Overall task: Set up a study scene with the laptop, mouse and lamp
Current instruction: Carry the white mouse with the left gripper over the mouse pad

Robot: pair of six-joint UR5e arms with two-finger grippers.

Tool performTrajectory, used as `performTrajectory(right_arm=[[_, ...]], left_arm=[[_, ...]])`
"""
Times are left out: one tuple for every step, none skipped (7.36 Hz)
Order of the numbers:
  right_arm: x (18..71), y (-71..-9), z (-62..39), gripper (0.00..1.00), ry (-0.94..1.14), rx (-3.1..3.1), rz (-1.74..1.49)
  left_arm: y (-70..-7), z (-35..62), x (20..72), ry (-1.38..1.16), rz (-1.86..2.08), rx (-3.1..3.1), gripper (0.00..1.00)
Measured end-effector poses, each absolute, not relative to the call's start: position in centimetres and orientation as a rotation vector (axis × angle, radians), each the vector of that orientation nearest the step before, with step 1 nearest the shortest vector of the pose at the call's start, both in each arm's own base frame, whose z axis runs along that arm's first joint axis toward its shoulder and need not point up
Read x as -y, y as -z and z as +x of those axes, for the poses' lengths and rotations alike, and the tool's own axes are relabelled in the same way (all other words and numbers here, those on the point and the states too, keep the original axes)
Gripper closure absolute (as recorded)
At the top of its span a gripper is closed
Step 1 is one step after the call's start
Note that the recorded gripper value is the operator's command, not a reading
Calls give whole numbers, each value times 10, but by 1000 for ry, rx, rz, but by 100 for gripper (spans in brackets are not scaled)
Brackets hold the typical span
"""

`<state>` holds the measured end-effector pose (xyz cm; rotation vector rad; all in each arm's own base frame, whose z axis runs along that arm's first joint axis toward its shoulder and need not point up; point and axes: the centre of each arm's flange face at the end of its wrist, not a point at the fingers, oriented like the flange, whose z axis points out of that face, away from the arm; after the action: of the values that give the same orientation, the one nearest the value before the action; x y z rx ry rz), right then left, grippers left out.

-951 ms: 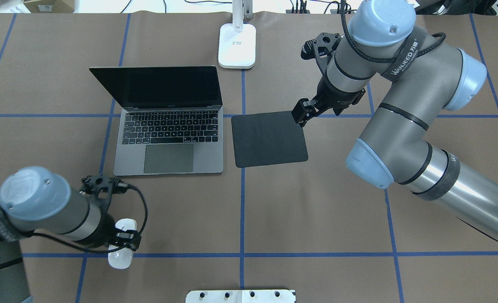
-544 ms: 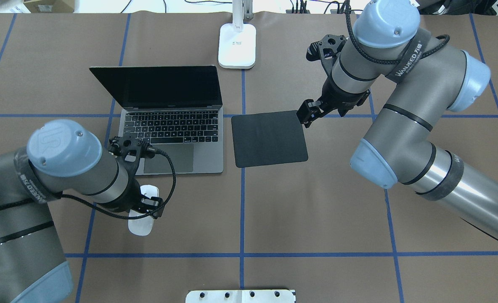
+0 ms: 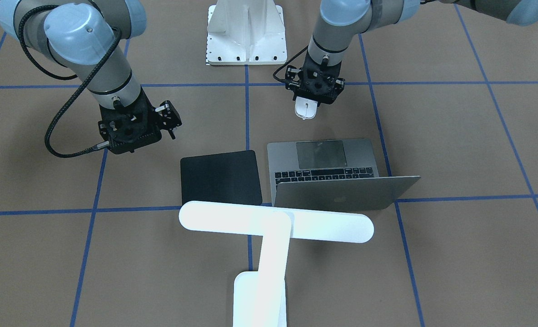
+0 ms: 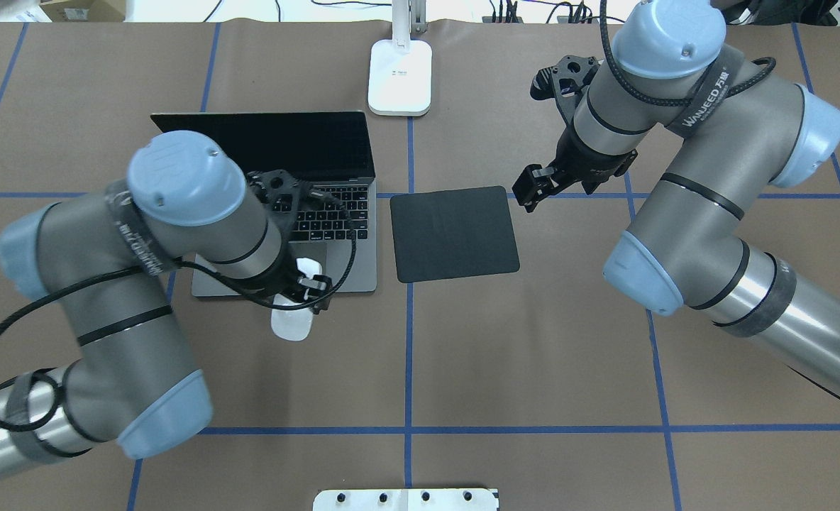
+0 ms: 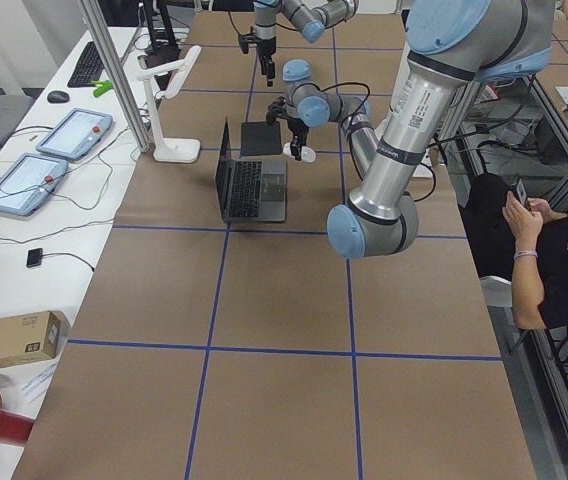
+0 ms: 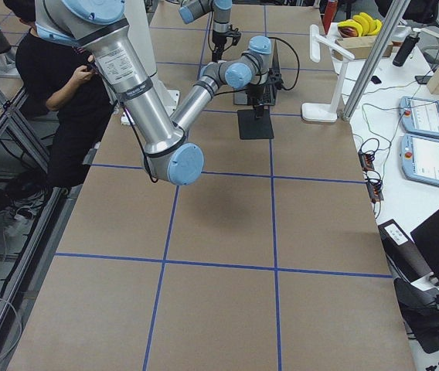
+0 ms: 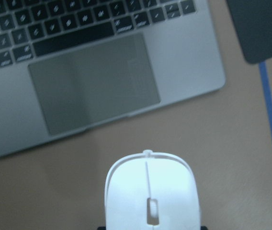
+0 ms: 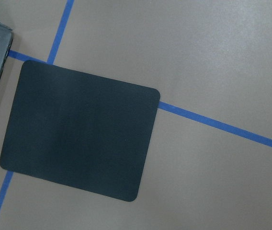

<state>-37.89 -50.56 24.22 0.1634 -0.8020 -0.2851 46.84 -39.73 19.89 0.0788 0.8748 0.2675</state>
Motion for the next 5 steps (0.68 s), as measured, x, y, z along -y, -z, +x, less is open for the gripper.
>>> performTrajectory(right_arm=[[507,-246,-375,0,279,798,161],[507,-250,-372,0,273,794,158],[507,-254,-370,0,269,791,155],[507,-257,-369,0,266,788,152],[508,-260,-367,0,263,785,149]], left_arm=[[-182,485,409,-266,81,-878,36],[-165,503,420,-260,77,-879,36],[-149,518,430,-252,72,-879,36],[-134,533,439,-241,64,-876,36],[-121,548,449,-229,56,-871,36]])
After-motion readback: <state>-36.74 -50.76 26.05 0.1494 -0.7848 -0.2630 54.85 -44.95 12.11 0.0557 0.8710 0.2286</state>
